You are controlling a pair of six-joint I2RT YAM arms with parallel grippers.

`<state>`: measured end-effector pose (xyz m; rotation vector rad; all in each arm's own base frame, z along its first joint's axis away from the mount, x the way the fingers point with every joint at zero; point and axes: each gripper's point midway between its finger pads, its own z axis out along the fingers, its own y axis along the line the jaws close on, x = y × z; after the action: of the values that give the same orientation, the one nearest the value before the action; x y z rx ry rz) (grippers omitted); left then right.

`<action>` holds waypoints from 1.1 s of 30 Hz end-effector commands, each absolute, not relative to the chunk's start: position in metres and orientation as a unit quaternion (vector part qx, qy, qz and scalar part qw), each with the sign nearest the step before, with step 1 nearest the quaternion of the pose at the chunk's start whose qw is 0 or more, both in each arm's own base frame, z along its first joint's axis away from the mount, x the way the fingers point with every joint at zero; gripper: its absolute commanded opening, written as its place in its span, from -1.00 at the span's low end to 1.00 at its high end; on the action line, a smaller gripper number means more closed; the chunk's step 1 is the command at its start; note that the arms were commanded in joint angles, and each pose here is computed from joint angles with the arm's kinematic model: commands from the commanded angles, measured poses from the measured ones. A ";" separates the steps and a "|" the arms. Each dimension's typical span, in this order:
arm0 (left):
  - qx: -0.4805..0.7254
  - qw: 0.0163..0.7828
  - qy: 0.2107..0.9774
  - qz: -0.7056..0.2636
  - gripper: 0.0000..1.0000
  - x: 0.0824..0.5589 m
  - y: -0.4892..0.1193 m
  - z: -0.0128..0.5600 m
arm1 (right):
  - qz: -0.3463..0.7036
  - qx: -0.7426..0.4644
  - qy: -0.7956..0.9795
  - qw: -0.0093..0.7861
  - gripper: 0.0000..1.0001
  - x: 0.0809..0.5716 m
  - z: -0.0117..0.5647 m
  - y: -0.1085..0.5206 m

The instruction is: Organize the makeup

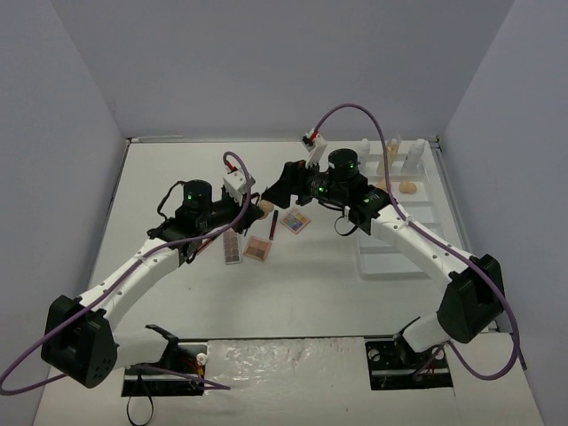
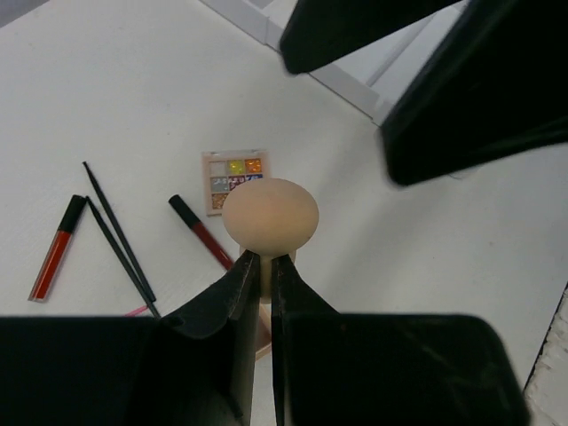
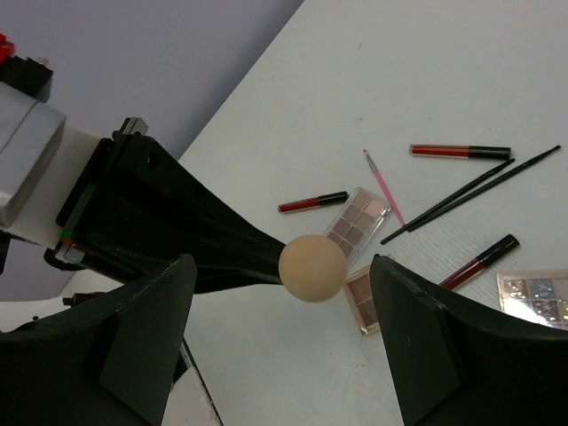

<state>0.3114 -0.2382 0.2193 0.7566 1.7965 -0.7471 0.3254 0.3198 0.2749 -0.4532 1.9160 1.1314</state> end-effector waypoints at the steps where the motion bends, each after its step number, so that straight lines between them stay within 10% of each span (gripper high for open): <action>1: 0.375 0.571 0.645 -0.344 -1.00 0.299 -0.262 0.294 | 0.478 -0.197 0.729 0.448 0.52 0.326 0.301 0.344; 25: 0.358 0.589 0.640 -0.341 -1.00 0.310 -0.266 0.296 | 0.442 -0.172 0.781 0.406 0.07 0.317 0.247 0.338; 33: 0.351 0.583 0.647 -0.345 -0.97 0.315 -0.270 0.290 | 0.433 -0.169 0.782 0.414 -0.85 0.322 0.247 0.336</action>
<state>0.3004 -0.2590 0.2294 0.8453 1.7249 -0.8153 0.3209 0.3370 0.2233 -0.4128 2.0493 1.0951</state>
